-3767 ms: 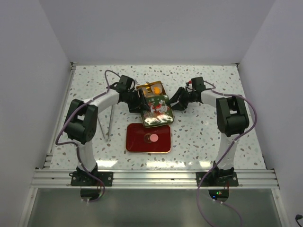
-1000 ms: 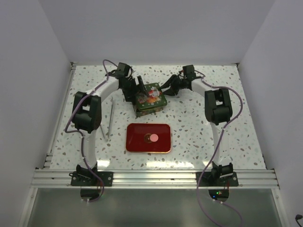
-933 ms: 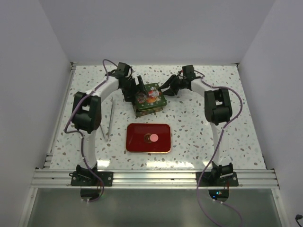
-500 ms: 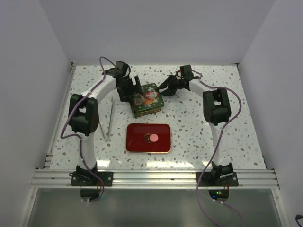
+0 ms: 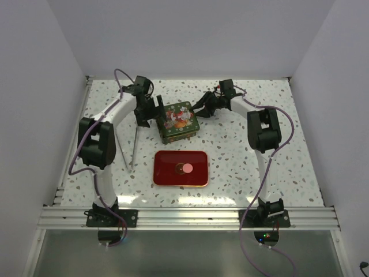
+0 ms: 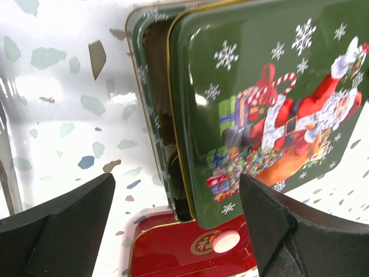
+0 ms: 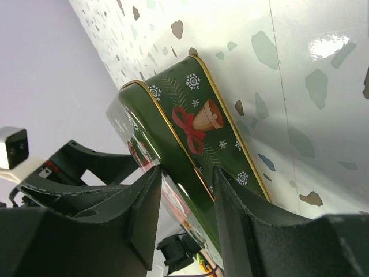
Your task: Pack the cookies
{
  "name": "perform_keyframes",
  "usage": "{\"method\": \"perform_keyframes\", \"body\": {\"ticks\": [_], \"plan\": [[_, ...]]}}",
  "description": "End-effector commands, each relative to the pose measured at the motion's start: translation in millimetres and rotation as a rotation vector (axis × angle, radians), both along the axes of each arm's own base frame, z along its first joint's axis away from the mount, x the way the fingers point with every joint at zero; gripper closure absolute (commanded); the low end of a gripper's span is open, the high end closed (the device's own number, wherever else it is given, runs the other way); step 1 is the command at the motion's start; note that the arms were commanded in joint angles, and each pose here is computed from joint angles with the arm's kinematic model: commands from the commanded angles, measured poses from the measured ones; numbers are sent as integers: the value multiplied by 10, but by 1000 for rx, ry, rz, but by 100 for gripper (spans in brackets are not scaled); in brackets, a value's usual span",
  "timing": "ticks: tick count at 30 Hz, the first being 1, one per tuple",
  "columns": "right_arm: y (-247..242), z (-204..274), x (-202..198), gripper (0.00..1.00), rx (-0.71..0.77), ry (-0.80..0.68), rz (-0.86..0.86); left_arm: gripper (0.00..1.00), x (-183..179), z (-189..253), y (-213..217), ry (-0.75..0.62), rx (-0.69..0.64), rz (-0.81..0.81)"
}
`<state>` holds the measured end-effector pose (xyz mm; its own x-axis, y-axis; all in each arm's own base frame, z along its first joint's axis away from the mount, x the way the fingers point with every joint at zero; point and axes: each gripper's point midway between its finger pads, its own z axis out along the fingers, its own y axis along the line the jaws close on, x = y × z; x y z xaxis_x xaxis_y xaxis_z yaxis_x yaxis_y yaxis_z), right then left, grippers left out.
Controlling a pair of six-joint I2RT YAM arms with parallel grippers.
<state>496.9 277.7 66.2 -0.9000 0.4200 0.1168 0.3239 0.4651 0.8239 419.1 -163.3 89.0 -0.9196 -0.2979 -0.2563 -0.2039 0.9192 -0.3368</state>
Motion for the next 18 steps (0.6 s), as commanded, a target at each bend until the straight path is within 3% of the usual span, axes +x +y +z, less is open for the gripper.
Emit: {"method": "perform_keyframes", "body": {"ticks": [1, 9, 18], "plan": [[52, 359, -6, 57, 33, -59, 27, 6, 8, 215, -31, -100, -61, -36], [59, 368, 12, 57, 28, -57, 21, 9, 28, 36, -101, -164, -127, -12], [221, 373, -62, 57, 14, -55, 45, 12, 218, 208, -211, -264, -194, -10]]}}
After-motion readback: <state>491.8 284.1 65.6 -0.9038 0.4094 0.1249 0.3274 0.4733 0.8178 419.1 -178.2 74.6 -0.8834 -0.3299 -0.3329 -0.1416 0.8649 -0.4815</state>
